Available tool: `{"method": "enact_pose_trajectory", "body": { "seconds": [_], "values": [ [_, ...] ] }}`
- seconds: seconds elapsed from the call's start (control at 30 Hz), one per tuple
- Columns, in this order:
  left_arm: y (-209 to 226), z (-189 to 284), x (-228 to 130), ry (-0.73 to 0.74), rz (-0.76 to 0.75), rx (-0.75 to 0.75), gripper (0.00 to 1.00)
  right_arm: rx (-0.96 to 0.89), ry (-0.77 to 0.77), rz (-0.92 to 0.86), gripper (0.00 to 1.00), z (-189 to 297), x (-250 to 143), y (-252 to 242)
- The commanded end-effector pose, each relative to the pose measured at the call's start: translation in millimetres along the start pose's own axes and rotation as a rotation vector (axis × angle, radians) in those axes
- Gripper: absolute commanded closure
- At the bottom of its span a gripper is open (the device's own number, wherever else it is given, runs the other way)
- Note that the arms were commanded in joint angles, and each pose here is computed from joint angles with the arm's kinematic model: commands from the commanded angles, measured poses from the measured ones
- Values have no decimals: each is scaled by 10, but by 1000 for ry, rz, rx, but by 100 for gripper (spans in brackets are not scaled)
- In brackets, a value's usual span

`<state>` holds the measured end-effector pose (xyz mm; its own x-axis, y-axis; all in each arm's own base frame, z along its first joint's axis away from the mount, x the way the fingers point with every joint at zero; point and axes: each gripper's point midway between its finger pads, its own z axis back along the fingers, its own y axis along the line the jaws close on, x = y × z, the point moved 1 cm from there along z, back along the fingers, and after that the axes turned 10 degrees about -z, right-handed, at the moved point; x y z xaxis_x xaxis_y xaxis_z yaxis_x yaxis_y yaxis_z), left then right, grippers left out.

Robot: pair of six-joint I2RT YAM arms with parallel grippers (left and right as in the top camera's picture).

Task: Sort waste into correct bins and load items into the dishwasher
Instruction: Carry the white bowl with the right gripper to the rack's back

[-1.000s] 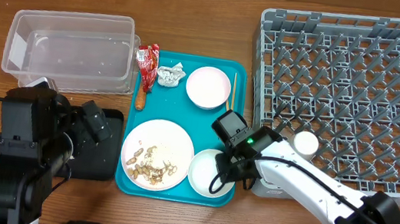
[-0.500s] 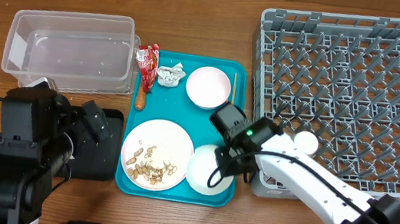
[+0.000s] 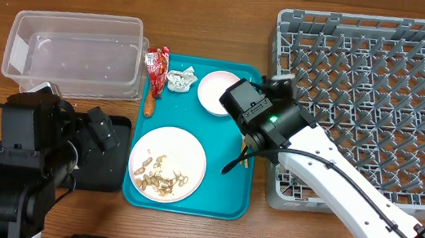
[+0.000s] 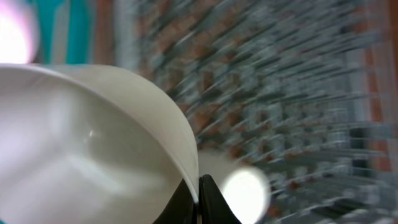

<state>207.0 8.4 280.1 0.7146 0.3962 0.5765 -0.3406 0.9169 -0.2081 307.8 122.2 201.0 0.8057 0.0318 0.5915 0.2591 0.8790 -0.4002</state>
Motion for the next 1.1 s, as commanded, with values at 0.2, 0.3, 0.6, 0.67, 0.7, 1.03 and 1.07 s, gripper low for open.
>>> {"method": "enact_pose_trajectory", "body": {
  "seconds": [0.2,0.3,0.6,0.67,0.7,1.03,1.07],
  "values": [
    [-28,38,28,-12,10,-13,0,-334,-425,-375,96,50,850,-737],
    [-29,38,28,-12,10,-13,0,-378,-388,-456,96,-186,906,-934],
    [-28,38,28,-12,10,-13,0,-561,-157,-390,96,-1157,725,-1310],
    [-28,38,28,-12,10,-13,0,-589,-132,-391,96,-1279,684,-1375],
    [-28,38,28,-12,10,-13,0,-597,-126,-393,96,-1313,672,-1397],
    [-28,38,28,-12,10,-13,0,-571,-144,-402,96,-1351,719,-1290],
    [-28,38,28,-12,10,-13,0,-564,-140,-404,96,-1361,713,-1274]
  ]
}}
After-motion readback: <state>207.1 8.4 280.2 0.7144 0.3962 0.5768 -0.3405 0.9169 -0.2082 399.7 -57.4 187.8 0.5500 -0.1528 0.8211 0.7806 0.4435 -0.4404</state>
